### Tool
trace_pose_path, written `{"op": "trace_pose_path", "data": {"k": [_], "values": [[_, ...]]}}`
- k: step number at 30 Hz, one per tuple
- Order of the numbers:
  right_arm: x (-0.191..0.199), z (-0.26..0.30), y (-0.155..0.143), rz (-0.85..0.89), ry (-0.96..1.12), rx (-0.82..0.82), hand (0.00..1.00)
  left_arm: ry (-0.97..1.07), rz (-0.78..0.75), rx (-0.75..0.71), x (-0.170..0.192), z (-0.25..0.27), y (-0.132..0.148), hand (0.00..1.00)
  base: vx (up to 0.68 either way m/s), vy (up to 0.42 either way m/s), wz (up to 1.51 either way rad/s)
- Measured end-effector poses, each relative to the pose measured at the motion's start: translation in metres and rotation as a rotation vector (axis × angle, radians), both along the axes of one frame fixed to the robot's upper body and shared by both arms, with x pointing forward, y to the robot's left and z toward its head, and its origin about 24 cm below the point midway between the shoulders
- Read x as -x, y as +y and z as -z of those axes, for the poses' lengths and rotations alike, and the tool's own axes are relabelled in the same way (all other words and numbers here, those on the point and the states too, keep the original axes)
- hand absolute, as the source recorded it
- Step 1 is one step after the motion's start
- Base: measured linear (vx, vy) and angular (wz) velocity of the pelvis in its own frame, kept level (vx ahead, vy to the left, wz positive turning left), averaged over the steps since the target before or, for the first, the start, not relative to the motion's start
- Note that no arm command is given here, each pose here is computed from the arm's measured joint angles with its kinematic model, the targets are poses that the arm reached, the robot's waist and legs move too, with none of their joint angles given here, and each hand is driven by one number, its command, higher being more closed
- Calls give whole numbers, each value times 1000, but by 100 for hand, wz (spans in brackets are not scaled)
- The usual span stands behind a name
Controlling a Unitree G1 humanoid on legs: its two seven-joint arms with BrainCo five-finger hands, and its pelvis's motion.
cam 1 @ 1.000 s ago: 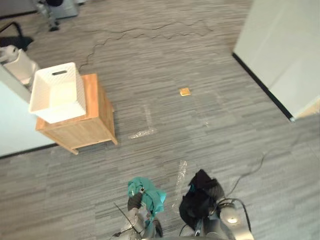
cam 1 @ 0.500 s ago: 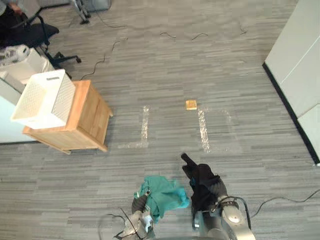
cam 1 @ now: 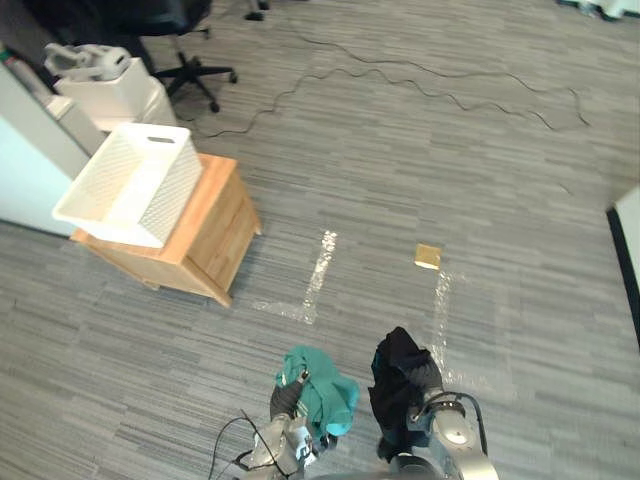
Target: Tidy the bed and pick cloth on bed and put in laundry
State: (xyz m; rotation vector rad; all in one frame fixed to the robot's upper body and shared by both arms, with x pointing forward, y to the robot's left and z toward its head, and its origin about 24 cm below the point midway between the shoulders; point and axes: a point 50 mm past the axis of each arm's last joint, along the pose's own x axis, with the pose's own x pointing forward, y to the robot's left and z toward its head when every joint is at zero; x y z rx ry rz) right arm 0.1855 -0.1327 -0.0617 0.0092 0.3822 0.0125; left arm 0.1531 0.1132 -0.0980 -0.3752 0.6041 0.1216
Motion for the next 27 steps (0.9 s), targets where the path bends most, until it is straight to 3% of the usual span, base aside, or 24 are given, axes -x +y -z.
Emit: {"op": "trace_pose_path", "data": {"k": [9, 15, 21, 27], "values": [[-2, -2, 10, 0, -19, -27, 100, -14, 7, -151, -2, -1, 28, 100, 343, -101, 96], [2, 2, 8, 27, 2, -36, 100, 0, -26, -174, 2, 1, 41, 100, 272, -442, 33], [-1, 1, -12, 35, -5, 32, 100, 43, -133, -67, 15, 6, 22, 100, 429, -592, 1], [-20, -11, -11, 4, -69, 49, 100, -32, -139, -34, 8, -7, 20, 100, 311, -260, -3]]}}
